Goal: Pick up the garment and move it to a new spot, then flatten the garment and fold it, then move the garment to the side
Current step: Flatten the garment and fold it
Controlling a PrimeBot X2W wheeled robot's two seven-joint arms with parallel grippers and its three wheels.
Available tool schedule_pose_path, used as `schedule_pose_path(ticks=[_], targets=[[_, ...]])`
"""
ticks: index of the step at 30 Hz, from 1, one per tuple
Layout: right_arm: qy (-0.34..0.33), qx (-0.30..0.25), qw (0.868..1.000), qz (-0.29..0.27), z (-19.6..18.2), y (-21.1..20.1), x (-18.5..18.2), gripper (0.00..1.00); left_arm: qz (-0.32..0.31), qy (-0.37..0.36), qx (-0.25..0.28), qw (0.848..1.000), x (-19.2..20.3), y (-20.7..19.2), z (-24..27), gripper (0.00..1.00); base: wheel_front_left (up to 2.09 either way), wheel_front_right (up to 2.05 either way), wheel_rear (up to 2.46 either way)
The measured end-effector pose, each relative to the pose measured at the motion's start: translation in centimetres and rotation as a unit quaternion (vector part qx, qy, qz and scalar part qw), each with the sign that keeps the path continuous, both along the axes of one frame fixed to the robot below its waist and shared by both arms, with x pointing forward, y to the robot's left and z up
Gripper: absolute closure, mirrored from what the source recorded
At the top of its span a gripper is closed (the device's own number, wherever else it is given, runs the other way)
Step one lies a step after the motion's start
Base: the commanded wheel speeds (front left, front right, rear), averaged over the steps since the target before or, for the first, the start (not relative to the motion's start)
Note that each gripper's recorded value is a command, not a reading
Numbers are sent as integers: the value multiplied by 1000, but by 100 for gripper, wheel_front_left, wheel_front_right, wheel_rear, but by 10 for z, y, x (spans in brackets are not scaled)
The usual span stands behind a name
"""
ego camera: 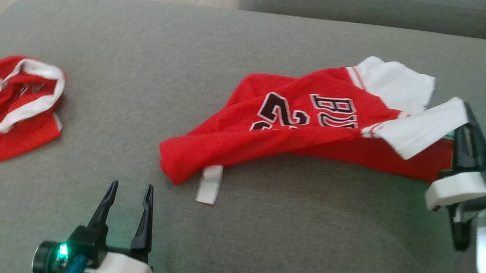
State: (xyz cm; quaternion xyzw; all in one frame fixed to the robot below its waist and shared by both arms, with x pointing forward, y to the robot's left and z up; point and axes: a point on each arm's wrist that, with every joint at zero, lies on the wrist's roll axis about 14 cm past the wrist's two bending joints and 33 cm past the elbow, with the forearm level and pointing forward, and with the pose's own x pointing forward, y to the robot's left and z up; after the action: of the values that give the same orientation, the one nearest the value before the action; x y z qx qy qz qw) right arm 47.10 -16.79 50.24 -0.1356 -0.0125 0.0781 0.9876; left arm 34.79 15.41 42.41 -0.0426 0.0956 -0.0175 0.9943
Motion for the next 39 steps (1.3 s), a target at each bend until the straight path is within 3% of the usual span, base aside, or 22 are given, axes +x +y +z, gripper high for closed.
schedule_pose_path(ticks=[2, 3, 4, 11, 14, 16, 19, 23, 30, 39], targets=[[-20, -12, 1000, -15, 15, -16, -4, 100, -5, 1, -3, 1000, -2, -5, 0, 0, 0, 0, 0], [-20, -12, 1000, -15, 15, -16, -4, 67, -5, 1, -3, 1000, -2, -5, 0, 0, 0, 0, 0], [-33, -15, 999, -22, 24, -23, -7, 0, -9, 1, -3, 1000, -3, -8, -1, 0, 0, 0, 0], [-146, 17, 988, -54, 97, -47, -32, 0, -35, -1, -4, 999, -1, -25, 0, 0, 0, 0, 0], [-163, 36, 984, -58, 106, -47, -34, 0, -39, 3, -4, 999, 1, -27, -2, 0, 0, 0, 0], [-139, 50, 988, -52, 89, -39, -32, 0, -40, 7, -4, 999, 1, -27, -5, 0, 0, 0, 0], [-59, 73, 995, -39, 33, -21, -38, 0, -39, 11, -3, 999, 1, -25, -8, 0, 0, 0, 0], [25, 92, 995, -39, -24, -11, -61, 0, -37, 14, -1, 999, -1, -22, -10, 0, 0, 0, 0], [31, 143, 988, -42, -26, -8, -74, 0, -36, -1, 4, 999, -3, -20, -1, 0, 0, 0, 0], [56, 160, 984, -52, -43, -11, -107, 0, -37, -4, 3, 999, -17, -21, 1, 0, 0, 0, 0]])
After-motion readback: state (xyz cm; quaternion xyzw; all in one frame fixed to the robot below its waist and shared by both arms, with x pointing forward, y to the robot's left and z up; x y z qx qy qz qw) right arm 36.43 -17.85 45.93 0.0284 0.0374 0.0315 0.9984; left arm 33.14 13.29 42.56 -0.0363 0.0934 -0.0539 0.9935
